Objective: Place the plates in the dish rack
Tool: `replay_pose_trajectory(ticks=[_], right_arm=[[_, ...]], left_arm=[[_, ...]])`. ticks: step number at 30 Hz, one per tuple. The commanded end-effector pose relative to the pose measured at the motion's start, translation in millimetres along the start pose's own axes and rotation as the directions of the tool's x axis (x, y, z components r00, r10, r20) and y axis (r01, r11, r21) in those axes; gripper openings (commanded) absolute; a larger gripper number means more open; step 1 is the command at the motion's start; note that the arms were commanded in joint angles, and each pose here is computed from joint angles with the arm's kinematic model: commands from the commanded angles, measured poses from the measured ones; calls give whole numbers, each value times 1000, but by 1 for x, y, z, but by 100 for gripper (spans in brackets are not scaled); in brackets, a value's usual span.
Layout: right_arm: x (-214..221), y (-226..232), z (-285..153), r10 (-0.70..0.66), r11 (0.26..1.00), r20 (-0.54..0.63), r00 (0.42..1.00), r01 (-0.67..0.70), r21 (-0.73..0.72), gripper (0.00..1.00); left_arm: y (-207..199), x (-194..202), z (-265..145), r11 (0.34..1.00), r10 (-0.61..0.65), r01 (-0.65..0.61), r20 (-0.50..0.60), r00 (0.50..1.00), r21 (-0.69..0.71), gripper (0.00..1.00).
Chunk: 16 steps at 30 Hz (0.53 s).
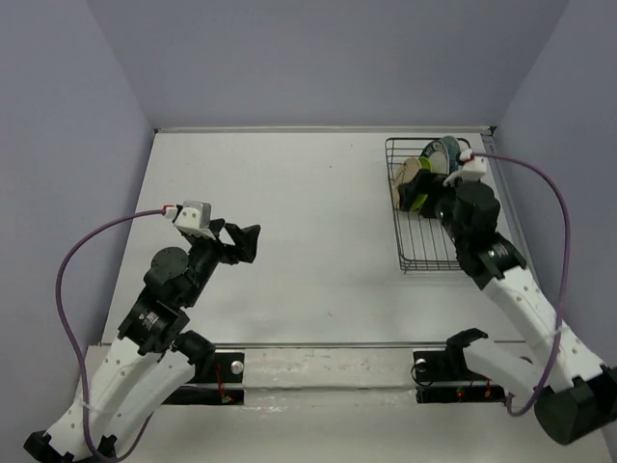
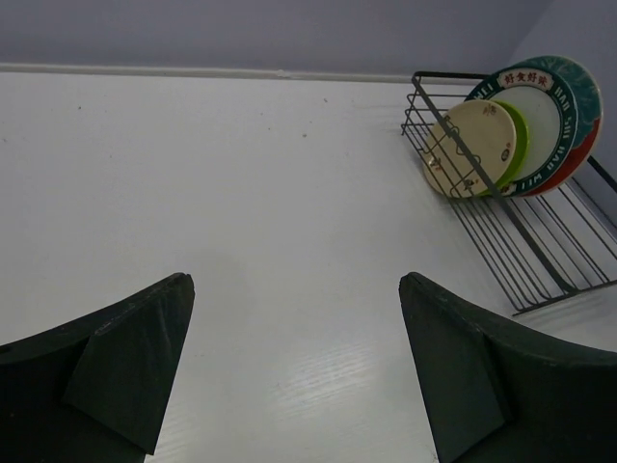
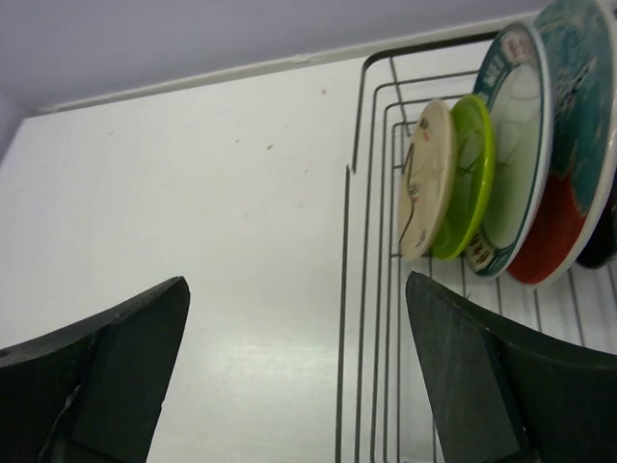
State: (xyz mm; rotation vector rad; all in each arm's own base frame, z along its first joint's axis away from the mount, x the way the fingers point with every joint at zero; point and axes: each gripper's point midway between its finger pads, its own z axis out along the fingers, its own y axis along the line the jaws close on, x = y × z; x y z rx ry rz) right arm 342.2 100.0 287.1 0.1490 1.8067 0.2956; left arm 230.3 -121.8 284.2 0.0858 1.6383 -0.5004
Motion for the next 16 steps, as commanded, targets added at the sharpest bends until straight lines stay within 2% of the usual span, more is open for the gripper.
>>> replay_pose_trajectory(ticks=[1,2,3,4,8,12,16], right_arm=[[23,27,-34,116,966,43,992,-103,-239,99],[15,26,-51,146,957,86,986,-118,-263,100],[34,20,-53,142,958,62,988,-121,-260,100],[30,19,-64,152,954,92,984,-122,-274,100],[42,13,-78,126,955,88,988,-97,-281,100],[14,20,-109,106,937,195,975,-32,-349,100],[-15,21,-130,141,932,265,954,-37,-360,100]], left_arm=[[-1,0,10,1000,13,-13,-15,1000,-6,99],[-1,4,14,1000,10,-11,-32,999,-11,99],[-2,7,16,1000,12,-13,-45,999,-5,99],[-3,10,19,1000,12,-12,-59,998,-4,99],[-6,14,25,1000,10,-9,-87,996,5,99],[-16,10,27,999,-18,21,-88,996,40,99],[-23,1,28,997,-37,42,-80,996,64,99]])
